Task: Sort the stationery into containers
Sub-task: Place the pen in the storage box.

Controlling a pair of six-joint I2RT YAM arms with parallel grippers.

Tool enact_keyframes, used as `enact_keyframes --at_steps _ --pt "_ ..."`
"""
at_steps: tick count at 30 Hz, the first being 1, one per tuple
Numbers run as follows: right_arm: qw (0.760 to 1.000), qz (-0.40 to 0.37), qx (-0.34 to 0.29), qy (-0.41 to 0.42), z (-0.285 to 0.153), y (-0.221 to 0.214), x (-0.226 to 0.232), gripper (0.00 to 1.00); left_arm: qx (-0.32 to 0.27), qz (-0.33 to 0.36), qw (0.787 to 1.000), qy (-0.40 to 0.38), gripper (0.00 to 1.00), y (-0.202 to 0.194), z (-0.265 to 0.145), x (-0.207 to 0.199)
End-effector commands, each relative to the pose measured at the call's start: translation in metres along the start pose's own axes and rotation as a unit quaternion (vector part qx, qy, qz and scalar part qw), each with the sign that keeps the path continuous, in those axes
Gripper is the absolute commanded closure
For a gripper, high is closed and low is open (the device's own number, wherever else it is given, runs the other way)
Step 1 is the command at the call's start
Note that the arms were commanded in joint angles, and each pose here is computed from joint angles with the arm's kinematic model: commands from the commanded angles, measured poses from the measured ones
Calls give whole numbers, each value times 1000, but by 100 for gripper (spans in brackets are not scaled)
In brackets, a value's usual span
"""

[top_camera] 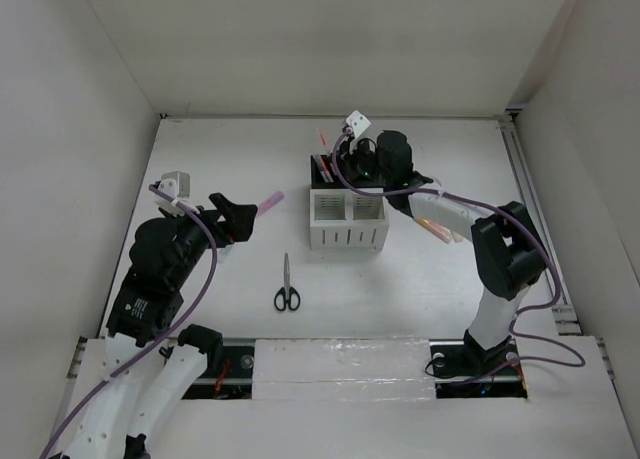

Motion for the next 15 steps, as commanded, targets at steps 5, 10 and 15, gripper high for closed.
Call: enact_keyframes --at_steps 5,10,15 --pt "999 -22 -42 11 10 21 -1 100 -20 10 1000 -21 0 9 -2 -7" --pt "999 -17 -28 7 9 8 3 100 -22 11 999 -28 0 10 -2 -9" --pt "1000 -8 -14 8 9 -5 4 98 -22 11 999 -28 0 10 -2 -9"
Point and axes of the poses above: each gripper's point midway between its finger pads, its own z axis out along the fingers, its own x axis along the line the jaws close on, y = z × x, the point moved 5 cm from there along -z, back along the fingers, and after that the axes turned 2 degrees about z, right-handed, at the moved point
